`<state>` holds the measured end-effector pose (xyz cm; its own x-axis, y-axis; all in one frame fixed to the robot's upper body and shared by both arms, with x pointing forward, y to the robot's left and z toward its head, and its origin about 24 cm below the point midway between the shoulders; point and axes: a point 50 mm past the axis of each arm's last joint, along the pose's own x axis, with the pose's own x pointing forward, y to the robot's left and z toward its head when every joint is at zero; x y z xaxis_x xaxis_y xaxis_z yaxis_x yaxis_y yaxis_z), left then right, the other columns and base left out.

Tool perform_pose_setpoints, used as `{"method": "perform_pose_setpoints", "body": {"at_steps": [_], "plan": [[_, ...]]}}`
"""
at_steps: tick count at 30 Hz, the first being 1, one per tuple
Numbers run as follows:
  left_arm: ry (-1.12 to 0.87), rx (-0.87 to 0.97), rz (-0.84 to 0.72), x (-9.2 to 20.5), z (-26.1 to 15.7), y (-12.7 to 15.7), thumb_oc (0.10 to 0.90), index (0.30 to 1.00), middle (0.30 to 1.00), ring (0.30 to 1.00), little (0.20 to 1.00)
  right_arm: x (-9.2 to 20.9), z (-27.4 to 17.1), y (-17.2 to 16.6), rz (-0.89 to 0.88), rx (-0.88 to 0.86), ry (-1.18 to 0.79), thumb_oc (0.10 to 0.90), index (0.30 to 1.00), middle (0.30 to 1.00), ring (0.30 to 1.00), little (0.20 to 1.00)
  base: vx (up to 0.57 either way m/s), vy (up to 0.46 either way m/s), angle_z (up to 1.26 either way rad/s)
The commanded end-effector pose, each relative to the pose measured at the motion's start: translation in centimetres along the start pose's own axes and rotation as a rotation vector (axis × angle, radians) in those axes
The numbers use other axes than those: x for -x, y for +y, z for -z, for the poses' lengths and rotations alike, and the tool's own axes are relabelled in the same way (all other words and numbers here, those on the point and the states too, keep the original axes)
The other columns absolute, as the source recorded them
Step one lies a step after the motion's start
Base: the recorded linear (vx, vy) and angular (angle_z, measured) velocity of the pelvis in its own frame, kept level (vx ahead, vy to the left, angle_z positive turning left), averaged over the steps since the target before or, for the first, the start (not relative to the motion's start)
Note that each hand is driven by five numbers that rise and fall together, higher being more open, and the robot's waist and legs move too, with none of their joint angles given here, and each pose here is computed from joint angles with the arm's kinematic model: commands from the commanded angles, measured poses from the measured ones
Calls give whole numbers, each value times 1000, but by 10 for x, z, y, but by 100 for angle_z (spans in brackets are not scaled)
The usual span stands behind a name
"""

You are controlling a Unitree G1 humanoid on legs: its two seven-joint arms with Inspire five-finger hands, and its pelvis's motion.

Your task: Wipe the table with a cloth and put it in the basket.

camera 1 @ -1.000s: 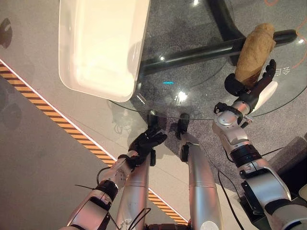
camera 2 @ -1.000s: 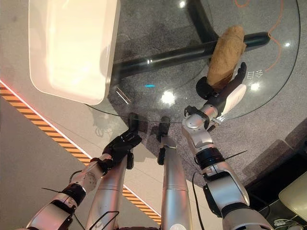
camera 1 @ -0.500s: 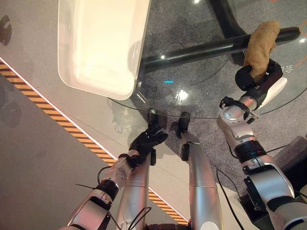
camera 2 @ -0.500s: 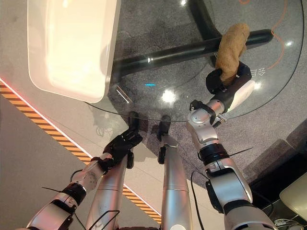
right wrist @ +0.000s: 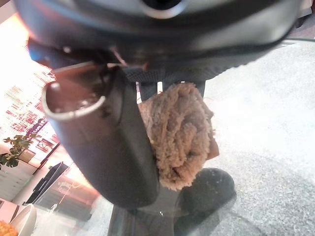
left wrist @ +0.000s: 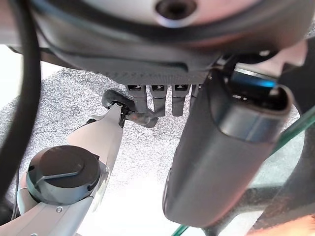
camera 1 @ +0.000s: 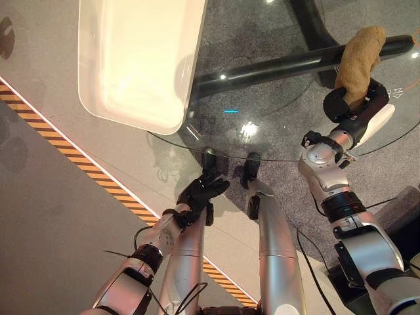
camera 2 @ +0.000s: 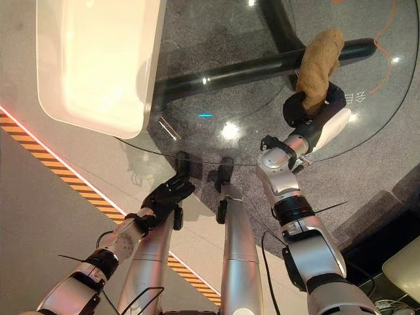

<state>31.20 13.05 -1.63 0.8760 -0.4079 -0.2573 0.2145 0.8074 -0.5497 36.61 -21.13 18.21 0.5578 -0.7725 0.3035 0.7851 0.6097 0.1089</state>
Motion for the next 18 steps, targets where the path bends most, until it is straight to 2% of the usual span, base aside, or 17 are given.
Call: {"method": "perform_pose_setpoints", "body": {"at_steps": [1,9,13,18], "plan": [[145,63,6,15,51,-4,800,900,900,900,900,4,-12,0,-94,-66,-86,100,300,300,300,200,2,36,1],[143,72,7,15,55,-5,800,900,900,900,900,35,-37,31,-446,-24,-232,100,300,300,300,200,-1,39,0],[142,71,16,18,59,-5,800,900,900,900,900,61,-27,41,-618,36,-235,100,300,300,300,200,3,23,3],[130,71,30,16,60,-11,800,900,900,900,900,84,-11,47,-734,95,-222,100,300,300,300,200,0,6,0]]}}
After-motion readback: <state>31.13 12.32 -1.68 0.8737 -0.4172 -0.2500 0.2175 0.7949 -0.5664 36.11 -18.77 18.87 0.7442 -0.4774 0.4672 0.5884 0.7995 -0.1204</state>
